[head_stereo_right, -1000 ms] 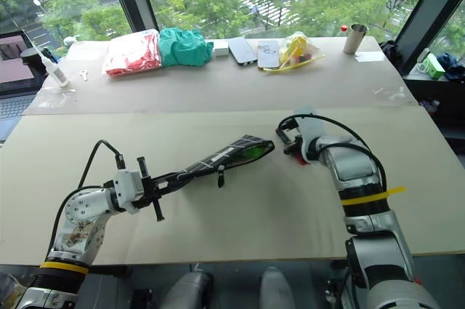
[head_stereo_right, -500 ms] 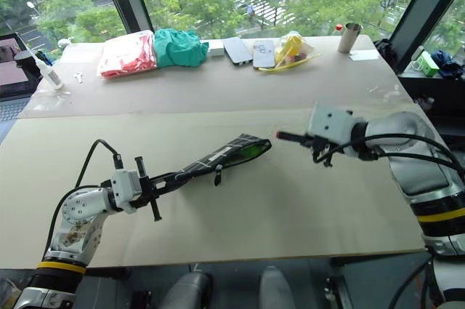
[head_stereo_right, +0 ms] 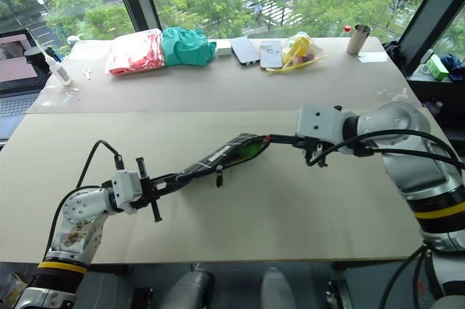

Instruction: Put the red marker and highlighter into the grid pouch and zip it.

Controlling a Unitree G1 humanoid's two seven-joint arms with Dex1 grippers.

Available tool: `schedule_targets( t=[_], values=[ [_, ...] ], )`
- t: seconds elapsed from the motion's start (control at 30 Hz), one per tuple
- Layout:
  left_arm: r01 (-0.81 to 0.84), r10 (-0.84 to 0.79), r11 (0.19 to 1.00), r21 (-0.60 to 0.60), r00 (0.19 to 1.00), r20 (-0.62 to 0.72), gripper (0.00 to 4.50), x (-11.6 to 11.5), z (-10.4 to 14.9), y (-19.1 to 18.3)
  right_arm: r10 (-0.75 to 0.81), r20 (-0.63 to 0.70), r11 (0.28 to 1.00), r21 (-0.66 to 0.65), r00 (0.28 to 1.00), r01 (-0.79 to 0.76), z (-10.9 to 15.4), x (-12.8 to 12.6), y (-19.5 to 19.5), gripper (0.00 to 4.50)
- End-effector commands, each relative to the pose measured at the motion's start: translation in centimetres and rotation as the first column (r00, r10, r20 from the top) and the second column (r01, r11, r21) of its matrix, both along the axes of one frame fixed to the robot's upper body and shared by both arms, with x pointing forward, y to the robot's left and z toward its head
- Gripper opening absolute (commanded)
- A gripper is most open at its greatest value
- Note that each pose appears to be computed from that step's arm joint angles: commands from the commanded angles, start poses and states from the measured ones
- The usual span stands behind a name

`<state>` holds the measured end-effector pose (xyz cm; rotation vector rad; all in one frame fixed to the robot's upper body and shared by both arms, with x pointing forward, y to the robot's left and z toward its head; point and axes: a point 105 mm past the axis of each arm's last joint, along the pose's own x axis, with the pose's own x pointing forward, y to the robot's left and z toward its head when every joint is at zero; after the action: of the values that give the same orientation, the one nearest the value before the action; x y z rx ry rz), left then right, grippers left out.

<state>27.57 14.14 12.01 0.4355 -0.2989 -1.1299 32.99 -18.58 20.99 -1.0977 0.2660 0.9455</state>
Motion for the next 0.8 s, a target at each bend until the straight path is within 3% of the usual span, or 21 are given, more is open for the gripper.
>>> schedule_targets(
  t=[0.03,0.37,0.8],
  values=[
    [0.018,-0.018,1.0,-0.006,0.999,0.03,0.0,-0.2,0.7,-0.3,0.043,0.061,0.999,0.017,0.997,-0.044,2.4,-0.5,0.3,0.5],
    [0.02,-0.02,1.0,-0.007,0.999,0.03,0.0,-0.1,0.8,-0.3,0.187,0.034,0.982,-0.01,0.982,-0.186,0.4,-2.1,4.8,0.5],
    [0.022,-0.022,1.0,-0.011,0.999,0.029,0.0,-0.1,0.8,-0.4,0.25,0.063,0.961,-0.141,0.966,-0.239,-1.4,-2.0,6.2,0.5]
  ],
)
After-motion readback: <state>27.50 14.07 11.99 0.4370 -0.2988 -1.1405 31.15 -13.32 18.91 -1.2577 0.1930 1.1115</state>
